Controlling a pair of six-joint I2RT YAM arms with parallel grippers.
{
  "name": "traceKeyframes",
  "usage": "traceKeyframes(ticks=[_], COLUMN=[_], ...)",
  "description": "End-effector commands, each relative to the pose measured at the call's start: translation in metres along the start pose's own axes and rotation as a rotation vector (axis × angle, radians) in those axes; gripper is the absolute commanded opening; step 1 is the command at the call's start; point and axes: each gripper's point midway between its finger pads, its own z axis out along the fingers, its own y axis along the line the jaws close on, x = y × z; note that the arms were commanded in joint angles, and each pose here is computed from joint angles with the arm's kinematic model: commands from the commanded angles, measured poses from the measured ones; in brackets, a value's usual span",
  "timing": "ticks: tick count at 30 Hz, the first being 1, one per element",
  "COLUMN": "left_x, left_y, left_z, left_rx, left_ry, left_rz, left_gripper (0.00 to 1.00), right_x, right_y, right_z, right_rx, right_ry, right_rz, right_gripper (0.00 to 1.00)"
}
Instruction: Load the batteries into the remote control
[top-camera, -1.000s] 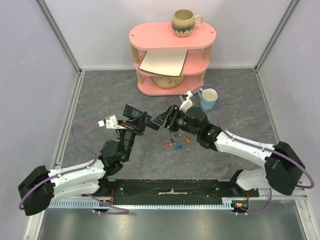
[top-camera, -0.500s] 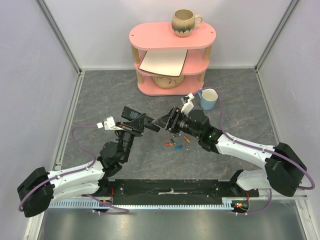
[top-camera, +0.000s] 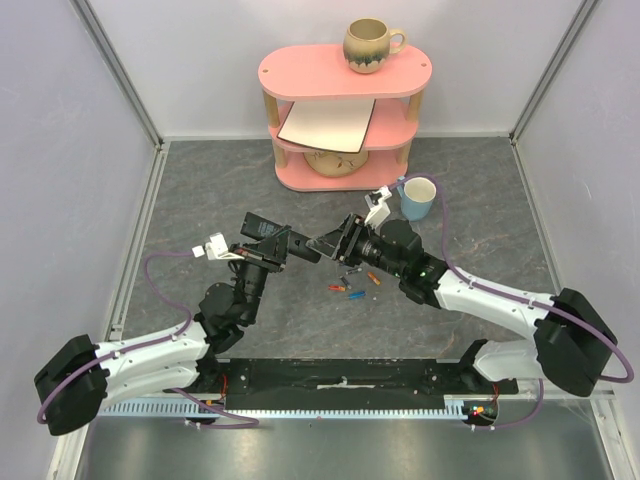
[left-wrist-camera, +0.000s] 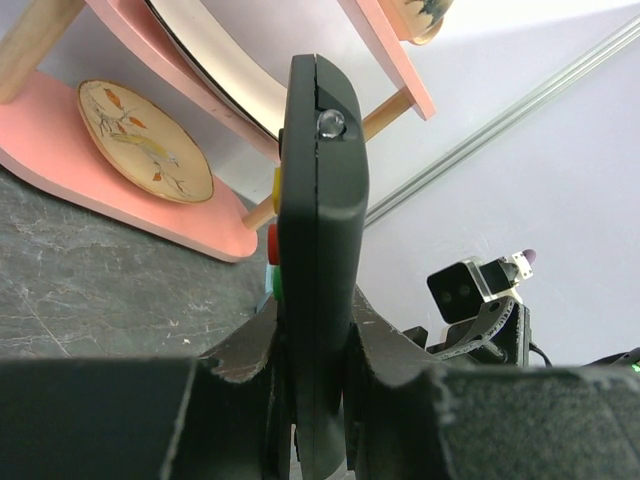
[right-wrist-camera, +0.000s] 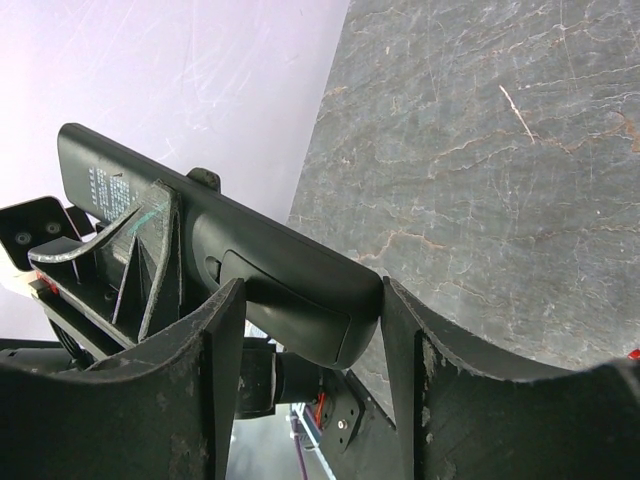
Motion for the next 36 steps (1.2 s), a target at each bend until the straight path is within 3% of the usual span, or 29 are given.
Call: traceKeyframes(ticks=[1, 5, 8, 10, 12, 14, 36], left_x=[0.004, 0.008, 0.009, 0.009, 0.008, 0.009, 0.005], left_y=[-0.013, -0.012, -0.010, -0.010, -0.010, -0.010, -0.007], left_z=[-0.001, -0.001, -0.002, -0.002, -0.002, -0.003, -0.002], left_rx=[0.040, 0.044, 0.041, 0.041, 0.041, 0.041, 0.024], left_ry=[0.029, 0.047, 0.051, 0.048, 0.046, 0.046, 0.045], left_rz=[-0.051, -0.021, -0.018, -0.022, -0.029, -0.034, -0.144], left_gripper=[0.02, 0.02, 0.02, 0.02, 0.02, 0.02, 0.02], right_x=[0.012, 0.012, 0.011, 0.010, 0.008, 0.008, -0.003], right_y=[0.036, 0.035, 0.035, 0.036, 0.037, 0.038, 0.083], right_z=[-0.010, -0.010, -0.010, -0.011, -0.011, -0.012, -0.037], right_rx=[-0.117, -0.099, -0.100, -0.098, -0.101, -0.102, -0.343], right_ry=[0.070, 0.077, 0.075, 0.068, 0.063, 0.062, -0.003], right_rz=[-0.025, -0.032, -0.036, -0.043, -0.049, -0.055, -0.093], right_gripper=[0.01, 0.20, 0.24, 0.22, 0.05, 0.00, 0.00])
